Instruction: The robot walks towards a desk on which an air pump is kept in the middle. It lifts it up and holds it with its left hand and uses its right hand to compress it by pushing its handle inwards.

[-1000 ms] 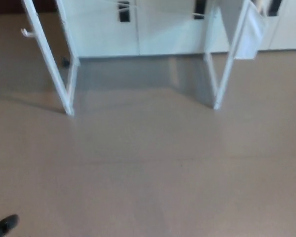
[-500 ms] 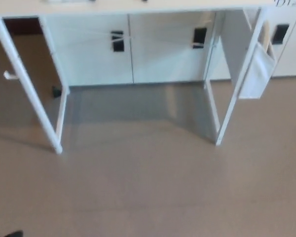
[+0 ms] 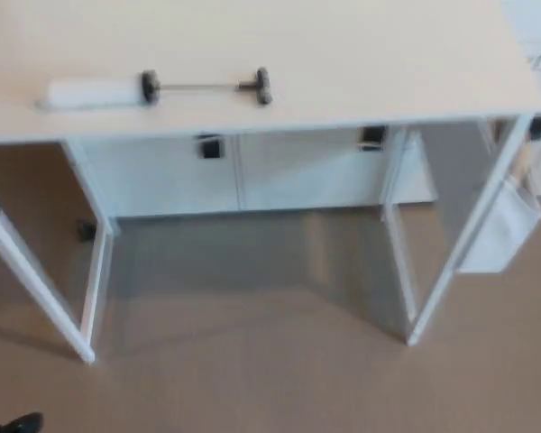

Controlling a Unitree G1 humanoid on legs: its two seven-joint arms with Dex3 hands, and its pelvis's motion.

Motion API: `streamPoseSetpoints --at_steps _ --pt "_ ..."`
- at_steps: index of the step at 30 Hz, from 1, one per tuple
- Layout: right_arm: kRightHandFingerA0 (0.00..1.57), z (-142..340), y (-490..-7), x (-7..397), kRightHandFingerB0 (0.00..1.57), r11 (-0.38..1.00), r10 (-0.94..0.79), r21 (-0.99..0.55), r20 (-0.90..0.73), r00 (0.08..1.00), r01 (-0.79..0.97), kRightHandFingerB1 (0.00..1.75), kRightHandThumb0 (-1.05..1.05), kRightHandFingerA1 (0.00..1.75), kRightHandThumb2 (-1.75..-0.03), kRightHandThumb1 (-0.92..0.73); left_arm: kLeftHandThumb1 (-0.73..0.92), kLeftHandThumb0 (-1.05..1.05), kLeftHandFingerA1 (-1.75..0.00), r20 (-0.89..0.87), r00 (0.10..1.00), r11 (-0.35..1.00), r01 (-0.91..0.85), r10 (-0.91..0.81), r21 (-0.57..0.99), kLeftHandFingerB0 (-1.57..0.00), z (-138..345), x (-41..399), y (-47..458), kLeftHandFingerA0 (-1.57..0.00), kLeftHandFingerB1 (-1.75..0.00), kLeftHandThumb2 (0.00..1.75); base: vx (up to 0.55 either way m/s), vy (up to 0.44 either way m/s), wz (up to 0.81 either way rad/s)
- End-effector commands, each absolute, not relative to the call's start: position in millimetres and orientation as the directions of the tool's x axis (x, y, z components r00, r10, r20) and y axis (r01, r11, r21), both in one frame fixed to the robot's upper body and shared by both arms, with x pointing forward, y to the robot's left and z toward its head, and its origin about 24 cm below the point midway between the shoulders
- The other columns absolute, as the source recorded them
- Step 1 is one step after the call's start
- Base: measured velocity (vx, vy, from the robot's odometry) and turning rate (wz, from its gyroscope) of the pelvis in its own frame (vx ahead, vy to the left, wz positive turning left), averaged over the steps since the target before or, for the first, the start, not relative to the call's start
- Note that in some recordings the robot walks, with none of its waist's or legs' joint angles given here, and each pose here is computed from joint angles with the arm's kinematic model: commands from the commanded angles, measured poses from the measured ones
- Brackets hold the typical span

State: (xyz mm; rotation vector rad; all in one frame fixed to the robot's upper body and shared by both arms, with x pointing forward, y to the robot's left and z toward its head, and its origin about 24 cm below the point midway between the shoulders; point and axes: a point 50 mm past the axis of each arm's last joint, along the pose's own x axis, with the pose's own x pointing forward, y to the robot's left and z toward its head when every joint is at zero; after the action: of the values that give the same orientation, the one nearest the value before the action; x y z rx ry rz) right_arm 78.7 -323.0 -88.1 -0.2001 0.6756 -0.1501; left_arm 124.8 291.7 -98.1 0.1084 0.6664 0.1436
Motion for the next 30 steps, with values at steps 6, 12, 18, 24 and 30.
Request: streamPoseSetpoints --at_steps 6,12,18,24,30 --pt "0.23 -83.4 -326.5 78.3 0.17 0.965 -0.216 -0.247 -0.582 0.784 0.083 0.41 -0.64 0.46 -0.80 -0.63 0.67 -0.32 -0.40 -0.614 0.769 0.981 -0.095 0.179 0.166 -0.33 -97.6 121.6 297.0 -0.41 -0.35 0.60 0.48 -0.101 -0.02" --pt "0.28 -84.6 -327.4 77.5 0.18 0.965 -0.215 -0.251 -0.588 0.780 0.076 0.33 -0.60 0.40 -0.61 -0.73 0.67 -0.31 -0.41 -0.615 0.768 0.982 -0.093 0.177 0.166 -0.33 -97.5 122.0 296.7 -0.42 -0.35 0.60 0.31 0.024 -0.22" --pt "0.29 -84.5 -326.0 75.5 0.19 0.965 -0.218 -0.249 -0.590 0.778 0.081 0.33 -0.58 0.41 -0.61 -0.73 0.67 -0.32 -0.39 -0.617 0.767 0.982 -0.087 0.174 0.168 -0.33 -97.7 120.0 296.7 -0.41 -0.34 0.60 0.39 0.134 -0.13" --pt "0.30 -86.9 -326.7 73.5 0.19 0.964 -0.222 -0.252 -0.596 0.772 0.082 0.33 -0.59 0.41 -0.61 -0.73 0.67 -0.32 -0.40 -0.619 0.767 0.982 -0.075 0.170 0.176 -0.33 -97.2 120.4 296.5 -0.43 -0.34 0.60 0.30 0.076 0.07" --pt "0.29 -86.6 -325.8 71.7 0.19 0.966 -0.217 -0.245 -0.597 0.772 0.082 0.33 -0.60 0.40 -0.61 -0.72 0.67 -0.35 -0.39 -0.629 0.762 0.982 -0.044 0.151 0.182 -0.31 -97.0 119.2 296.1 -0.43 -0.33 0.60 0.02 -0.144 -0.26"
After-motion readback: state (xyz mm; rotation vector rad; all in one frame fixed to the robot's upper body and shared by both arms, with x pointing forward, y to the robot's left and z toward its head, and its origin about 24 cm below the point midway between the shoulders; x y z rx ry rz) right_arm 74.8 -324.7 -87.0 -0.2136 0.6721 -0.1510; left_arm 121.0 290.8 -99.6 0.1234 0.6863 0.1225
